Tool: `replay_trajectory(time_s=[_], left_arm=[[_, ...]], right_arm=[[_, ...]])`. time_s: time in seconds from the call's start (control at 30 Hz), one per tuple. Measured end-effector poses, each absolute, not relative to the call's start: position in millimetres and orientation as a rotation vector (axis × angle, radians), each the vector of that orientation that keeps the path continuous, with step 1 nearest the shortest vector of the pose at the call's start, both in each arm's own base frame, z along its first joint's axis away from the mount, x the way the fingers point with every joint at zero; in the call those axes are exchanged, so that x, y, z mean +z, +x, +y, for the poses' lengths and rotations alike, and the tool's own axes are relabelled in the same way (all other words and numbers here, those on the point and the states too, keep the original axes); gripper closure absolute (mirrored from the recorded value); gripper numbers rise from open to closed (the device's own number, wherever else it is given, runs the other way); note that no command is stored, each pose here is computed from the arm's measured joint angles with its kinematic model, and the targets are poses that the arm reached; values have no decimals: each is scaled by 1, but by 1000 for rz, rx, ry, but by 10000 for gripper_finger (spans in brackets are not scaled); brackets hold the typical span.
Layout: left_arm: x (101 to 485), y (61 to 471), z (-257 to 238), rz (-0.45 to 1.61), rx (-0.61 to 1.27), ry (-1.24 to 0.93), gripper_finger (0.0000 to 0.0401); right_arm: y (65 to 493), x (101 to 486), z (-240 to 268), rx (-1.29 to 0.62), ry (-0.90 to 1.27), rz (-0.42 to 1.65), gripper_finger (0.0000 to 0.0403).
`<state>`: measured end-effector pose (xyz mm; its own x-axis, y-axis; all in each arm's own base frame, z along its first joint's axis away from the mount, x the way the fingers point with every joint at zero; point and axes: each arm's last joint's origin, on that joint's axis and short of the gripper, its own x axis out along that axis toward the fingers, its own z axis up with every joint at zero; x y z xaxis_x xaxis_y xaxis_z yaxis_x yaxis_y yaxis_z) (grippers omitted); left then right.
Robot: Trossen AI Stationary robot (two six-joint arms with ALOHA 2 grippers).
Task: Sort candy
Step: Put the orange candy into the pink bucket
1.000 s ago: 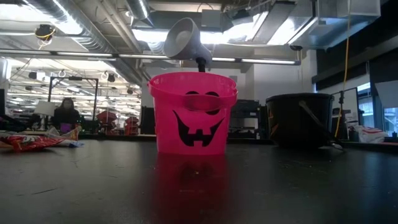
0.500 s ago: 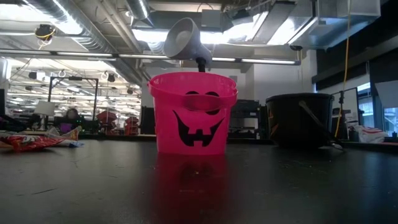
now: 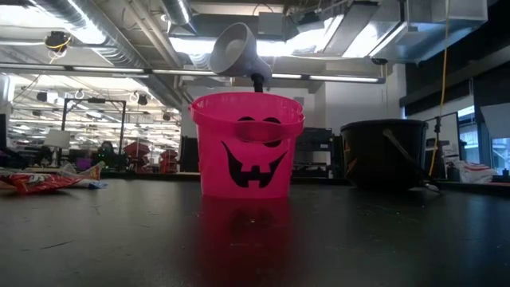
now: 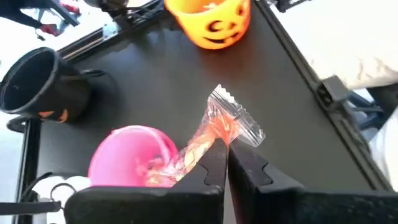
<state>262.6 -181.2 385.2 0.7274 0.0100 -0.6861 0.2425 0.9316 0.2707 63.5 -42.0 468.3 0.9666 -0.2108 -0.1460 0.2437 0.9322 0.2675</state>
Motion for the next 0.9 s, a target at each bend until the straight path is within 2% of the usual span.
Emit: replay_trajectory(time_s=[0.23, 0.37, 0.47, 0.57, 0.9], left_arm=[[402, 291, -111, 721, -232, 289, 401], [399, 314, -74, 626, -272, 246, 401], [382, 332, -52, 532, -343, 213, 401], [358, 340, -32, 524, -338, 166, 401], [280, 337, -1, 649, -228, -1, 401]], right_arm=[[67, 468, -45, -228, 294, 123, 205], [65, 467, -43, -196, 301, 129, 205], [65, 460, -41, -173, 316, 145, 205], [63, 449, -39, -173, 335, 168, 205], [58, 429, -37, -232, 299, 181, 205]])
